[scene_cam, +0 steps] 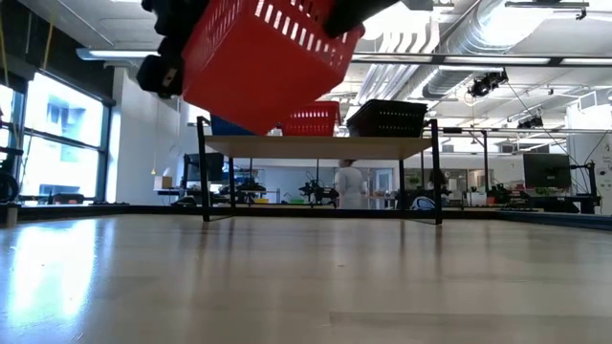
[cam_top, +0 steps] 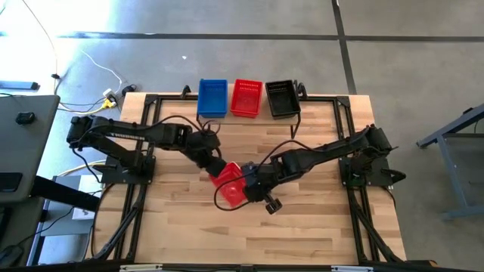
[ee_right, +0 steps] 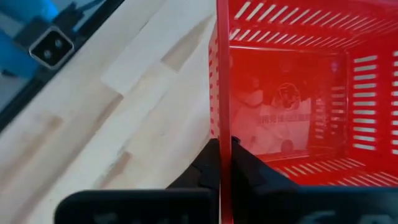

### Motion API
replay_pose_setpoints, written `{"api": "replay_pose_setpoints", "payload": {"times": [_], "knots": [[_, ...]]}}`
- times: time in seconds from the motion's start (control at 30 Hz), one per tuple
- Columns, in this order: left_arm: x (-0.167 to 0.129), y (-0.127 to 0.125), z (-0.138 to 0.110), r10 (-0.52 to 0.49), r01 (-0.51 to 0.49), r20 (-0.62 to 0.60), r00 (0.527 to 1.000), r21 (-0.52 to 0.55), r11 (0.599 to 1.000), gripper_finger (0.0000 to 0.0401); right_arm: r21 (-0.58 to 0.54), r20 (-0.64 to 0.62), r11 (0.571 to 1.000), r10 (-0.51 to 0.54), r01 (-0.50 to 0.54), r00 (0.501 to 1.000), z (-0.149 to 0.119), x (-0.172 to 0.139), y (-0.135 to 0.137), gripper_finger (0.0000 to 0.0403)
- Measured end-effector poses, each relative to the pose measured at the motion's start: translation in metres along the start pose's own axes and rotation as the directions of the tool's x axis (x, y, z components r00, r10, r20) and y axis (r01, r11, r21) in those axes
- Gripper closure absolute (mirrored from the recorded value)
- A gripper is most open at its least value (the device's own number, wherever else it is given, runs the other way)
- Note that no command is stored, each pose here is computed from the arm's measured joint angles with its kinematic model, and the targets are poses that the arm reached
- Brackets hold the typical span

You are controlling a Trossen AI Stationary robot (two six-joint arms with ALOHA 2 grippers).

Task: Stack baskets on shelf by color
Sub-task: Stack the red bin on top of the other red bins on the shelf

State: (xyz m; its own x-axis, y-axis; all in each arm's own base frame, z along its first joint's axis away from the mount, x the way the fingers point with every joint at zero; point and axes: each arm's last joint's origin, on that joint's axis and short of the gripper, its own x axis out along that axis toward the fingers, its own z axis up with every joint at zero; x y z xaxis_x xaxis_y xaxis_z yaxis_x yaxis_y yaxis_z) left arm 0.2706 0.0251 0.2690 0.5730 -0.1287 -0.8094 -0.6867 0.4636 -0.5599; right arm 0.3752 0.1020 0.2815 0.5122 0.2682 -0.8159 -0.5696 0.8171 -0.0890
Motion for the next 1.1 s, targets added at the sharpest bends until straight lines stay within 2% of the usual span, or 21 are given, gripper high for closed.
{"api": "replay_pose_setpoints", "payload": {"times": [0.27,0.6,0.77,1.1], "knots": [[-0.004,0.011,0.017,0.014,-0.019,0.041,0.999,0.12,0.993,0.0282,0.248,0.0,0.969,-0.001,0.001,1.0,0.0,0.0,0.0,0.0402],[-0.014,0.025,0.032,0.028,-0.051,0.085,0.996,0.279,0.959,0.0301,0.511,-0.05,0.859,-0.016,0.039,0.999,-0.004,0.0,0.001,0.0403],[-0.025,0.03,0.036,0.023,-0.063,0.119,0.993,0.346,0.936,0.0313,0.57,-0.079,0.813,-0.087,0.116,0.993,-0.002,-0.004,-0.001,0.0403],[-0.064,0.04,0.033,-0.014,-0.087,0.209,0.978,0.467,0.88,0.0318,0.567,-0.083,0.765,-0.314,0.304,0.946,0.017,-0.039,-0.021,0.0403]]}}
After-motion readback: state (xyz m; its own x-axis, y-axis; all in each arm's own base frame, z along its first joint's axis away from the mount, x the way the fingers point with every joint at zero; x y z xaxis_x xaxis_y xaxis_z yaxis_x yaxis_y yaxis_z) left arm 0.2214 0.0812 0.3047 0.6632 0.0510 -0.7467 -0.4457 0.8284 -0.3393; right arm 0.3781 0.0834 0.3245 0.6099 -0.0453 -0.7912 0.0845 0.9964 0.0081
